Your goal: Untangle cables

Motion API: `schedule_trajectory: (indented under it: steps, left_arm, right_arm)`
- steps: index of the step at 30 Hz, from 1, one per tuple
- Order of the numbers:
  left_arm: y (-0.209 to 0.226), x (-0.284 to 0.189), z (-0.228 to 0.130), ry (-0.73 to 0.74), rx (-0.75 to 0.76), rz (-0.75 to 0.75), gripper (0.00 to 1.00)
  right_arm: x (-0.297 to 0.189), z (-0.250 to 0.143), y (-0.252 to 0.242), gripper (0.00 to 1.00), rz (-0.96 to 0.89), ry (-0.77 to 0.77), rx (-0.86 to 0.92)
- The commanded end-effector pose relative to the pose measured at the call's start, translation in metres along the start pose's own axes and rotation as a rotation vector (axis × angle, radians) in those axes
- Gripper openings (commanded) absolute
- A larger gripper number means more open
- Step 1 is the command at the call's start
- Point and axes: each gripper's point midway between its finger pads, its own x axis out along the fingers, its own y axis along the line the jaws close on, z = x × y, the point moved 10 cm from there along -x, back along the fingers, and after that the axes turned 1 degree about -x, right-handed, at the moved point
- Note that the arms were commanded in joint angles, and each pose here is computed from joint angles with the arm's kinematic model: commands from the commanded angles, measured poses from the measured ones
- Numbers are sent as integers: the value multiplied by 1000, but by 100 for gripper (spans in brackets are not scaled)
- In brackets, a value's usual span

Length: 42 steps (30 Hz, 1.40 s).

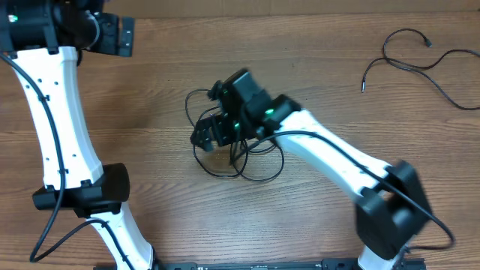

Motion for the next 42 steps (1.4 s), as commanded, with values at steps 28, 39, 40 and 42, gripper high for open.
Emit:
schedule_trajectory:
  steps: [28,39,40,42]
  left_arm:
    - [40,79,-11,177,-145,-12,100]
    - [39,79,-11,177,-144,-12,100]
    - [39,79,-11,177,-144,-12,100]
    - [39,79,-11,177,-144,-12,100]
  right_arm:
    - [124,-7,-30,91,104,24,106]
    - [133,-3,-28,51,120,-19,76]
    - [133,-3,-28,46,119,-18,77]
    - [133,-3,-28,31,120,-18,77]
